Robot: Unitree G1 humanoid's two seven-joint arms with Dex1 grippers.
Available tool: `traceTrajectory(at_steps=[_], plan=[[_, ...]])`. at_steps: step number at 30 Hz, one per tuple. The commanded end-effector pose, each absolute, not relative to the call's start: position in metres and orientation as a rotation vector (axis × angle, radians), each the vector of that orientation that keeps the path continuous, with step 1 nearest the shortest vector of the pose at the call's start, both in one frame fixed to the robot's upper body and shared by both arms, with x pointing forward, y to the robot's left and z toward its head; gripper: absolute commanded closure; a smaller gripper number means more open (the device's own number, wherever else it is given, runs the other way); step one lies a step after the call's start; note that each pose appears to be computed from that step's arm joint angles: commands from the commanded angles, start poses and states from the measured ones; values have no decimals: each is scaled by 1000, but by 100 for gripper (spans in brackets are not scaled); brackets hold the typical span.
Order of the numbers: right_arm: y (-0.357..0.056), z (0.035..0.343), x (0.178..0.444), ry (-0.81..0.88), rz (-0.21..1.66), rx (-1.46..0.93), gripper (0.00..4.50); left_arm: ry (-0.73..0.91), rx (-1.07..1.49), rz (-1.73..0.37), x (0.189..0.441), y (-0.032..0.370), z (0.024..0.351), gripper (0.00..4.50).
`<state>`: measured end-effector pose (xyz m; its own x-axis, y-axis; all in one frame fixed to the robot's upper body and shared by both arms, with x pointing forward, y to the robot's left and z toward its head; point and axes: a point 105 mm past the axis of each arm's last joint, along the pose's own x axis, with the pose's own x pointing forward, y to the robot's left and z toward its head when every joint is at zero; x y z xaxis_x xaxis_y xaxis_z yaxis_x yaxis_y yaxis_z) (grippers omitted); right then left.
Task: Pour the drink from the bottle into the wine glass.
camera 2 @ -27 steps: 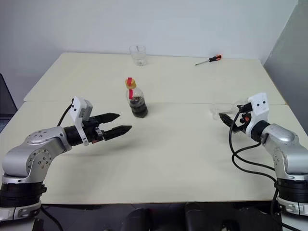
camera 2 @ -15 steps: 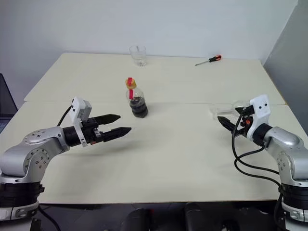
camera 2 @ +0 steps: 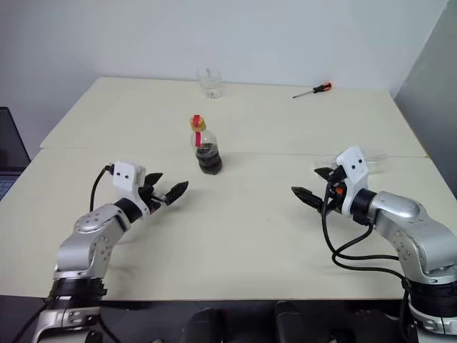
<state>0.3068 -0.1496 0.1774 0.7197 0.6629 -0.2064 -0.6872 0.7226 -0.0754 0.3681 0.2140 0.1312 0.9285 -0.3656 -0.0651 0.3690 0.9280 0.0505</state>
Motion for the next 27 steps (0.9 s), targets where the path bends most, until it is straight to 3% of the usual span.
traceTrajectory(at_steps=[1, 13, 27], plan=[[-134, 190, 302, 118, 806, -167, 0, -82, 53, -378, 380, 207, 160, 1], [-129, 190, 297, 126, 814, -178, 0, -99, 98, -491, 394, 188, 169, 1], [-133, 192, 293, 114, 783, -178, 0, -78, 168, -500, 435, 164, 175, 1]])
